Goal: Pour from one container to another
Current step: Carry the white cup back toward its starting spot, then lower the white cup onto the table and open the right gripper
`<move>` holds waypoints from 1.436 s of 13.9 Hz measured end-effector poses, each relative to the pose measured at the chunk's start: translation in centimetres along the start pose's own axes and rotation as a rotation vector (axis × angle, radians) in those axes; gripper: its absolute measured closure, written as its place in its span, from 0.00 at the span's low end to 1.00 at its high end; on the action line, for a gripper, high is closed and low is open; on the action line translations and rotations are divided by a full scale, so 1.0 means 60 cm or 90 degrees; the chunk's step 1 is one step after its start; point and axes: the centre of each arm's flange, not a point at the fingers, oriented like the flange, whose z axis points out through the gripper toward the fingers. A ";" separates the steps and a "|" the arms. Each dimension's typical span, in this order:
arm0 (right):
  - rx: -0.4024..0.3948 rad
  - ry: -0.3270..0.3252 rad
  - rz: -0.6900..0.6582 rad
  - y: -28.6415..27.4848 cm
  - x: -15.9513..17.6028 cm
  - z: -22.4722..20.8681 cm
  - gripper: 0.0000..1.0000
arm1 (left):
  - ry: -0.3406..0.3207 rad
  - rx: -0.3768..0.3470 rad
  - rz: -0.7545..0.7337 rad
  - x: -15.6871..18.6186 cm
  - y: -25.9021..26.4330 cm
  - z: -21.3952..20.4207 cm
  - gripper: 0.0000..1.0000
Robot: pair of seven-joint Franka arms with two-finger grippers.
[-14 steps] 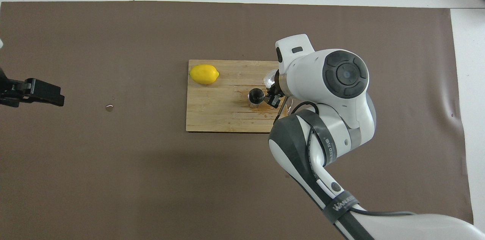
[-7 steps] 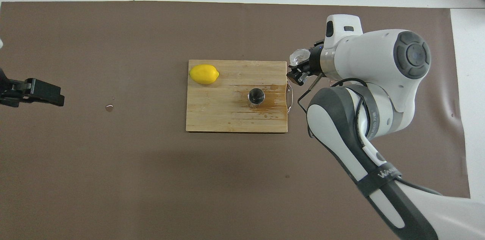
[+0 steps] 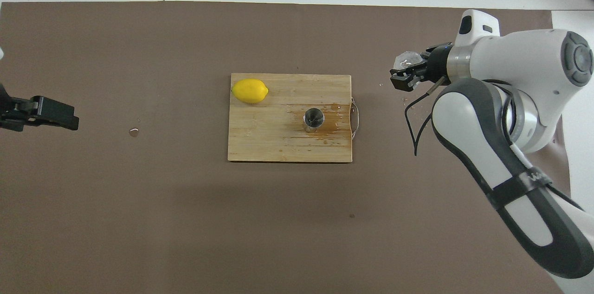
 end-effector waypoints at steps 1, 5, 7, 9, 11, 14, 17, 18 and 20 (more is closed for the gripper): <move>-0.001 0.004 0.008 0.020 -0.012 -0.004 0.52 | 0.000 0.000 0.000 0.000 0.000 0.000 0.00; -0.027 0.016 0.042 0.087 -0.060 -0.015 0.52 | 0.000 0.000 0.000 0.000 0.000 0.000 0.00; -0.035 0.014 0.051 0.096 -0.078 -0.006 0.52 | 0.000 0.000 0.000 0.000 0.000 0.000 0.00; -0.061 0.020 0.024 0.102 -0.104 0.015 0.52 | 0.000 0.000 0.000 0.000 0.000 0.000 0.00; -0.067 0.025 0.007 0.101 -0.140 0.043 0.52 | 0.000 0.000 0.000 0.000 0.000 0.000 0.00; -0.053 0.037 -0.031 0.095 -0.181 0.074 0.52 | 0.000 0.000 0.000 0.000 0.000 0.000 0.00; -0.030 0.043 -0.099 0.089 -0.214 0.097 0.52 | 0.000 0.000 0.000 0.000 0.000 0.000 0.00; -0.025 0.044 -0.128 0.087 -0.222 0.102 0.52 | 0.000 0.000 0.000 0.000 0.000 0.000 0.00; -0.019 0.039 -0.180 0.083 -0.233 0.112 0.52 | 0.000 0.000 0.000 0.000 0.000 0.000 0.00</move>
